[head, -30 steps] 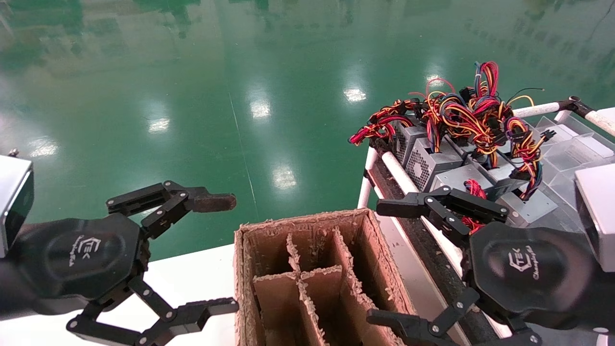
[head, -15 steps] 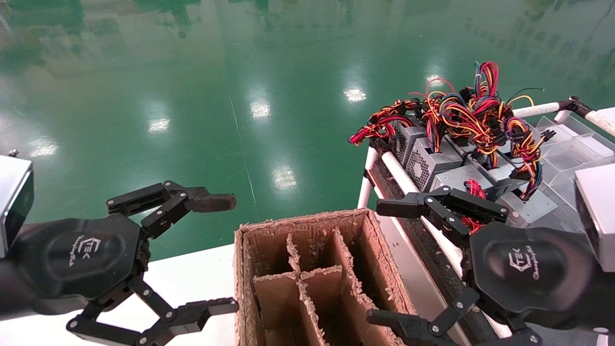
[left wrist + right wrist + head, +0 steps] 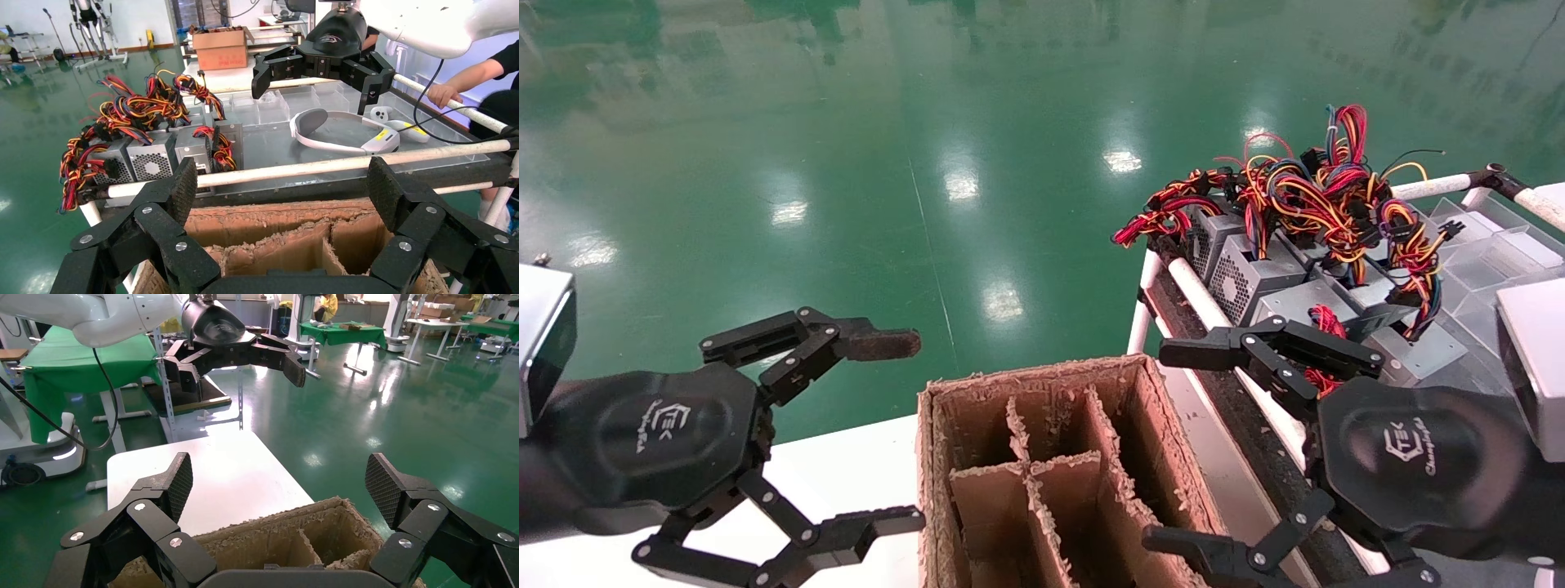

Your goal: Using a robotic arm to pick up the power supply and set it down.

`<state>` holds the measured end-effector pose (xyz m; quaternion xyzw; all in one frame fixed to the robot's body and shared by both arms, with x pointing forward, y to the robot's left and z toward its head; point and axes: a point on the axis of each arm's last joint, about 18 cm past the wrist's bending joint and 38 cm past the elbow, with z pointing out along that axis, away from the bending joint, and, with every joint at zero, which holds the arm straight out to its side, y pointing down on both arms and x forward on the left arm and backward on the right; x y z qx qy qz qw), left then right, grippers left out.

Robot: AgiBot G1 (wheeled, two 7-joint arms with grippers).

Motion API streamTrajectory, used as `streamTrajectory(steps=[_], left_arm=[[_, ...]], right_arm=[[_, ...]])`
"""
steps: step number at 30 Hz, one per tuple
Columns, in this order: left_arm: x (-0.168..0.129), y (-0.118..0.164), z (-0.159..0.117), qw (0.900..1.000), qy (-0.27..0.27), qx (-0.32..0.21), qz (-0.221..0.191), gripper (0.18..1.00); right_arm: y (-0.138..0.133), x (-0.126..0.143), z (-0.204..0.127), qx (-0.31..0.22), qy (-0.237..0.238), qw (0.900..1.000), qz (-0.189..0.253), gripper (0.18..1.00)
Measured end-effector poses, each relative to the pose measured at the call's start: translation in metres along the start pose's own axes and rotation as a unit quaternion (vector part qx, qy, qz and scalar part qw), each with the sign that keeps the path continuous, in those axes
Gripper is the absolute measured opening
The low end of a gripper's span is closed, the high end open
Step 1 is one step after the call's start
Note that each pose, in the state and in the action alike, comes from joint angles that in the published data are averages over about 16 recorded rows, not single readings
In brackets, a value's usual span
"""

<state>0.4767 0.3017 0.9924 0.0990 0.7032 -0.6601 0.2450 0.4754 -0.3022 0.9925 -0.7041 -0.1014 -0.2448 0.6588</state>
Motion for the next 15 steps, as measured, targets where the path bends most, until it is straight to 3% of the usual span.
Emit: streamTrajectory(steps=[15], left_arm=[[0.0000, 0.0000, 0.0000, 1.0000, 0.000, 0.000, 0.000, 1.001]], right_arm=[[0.0000, 0.0000, 0.0000, 0.000, 0.000, 1.000, 0.000, 1.001]])
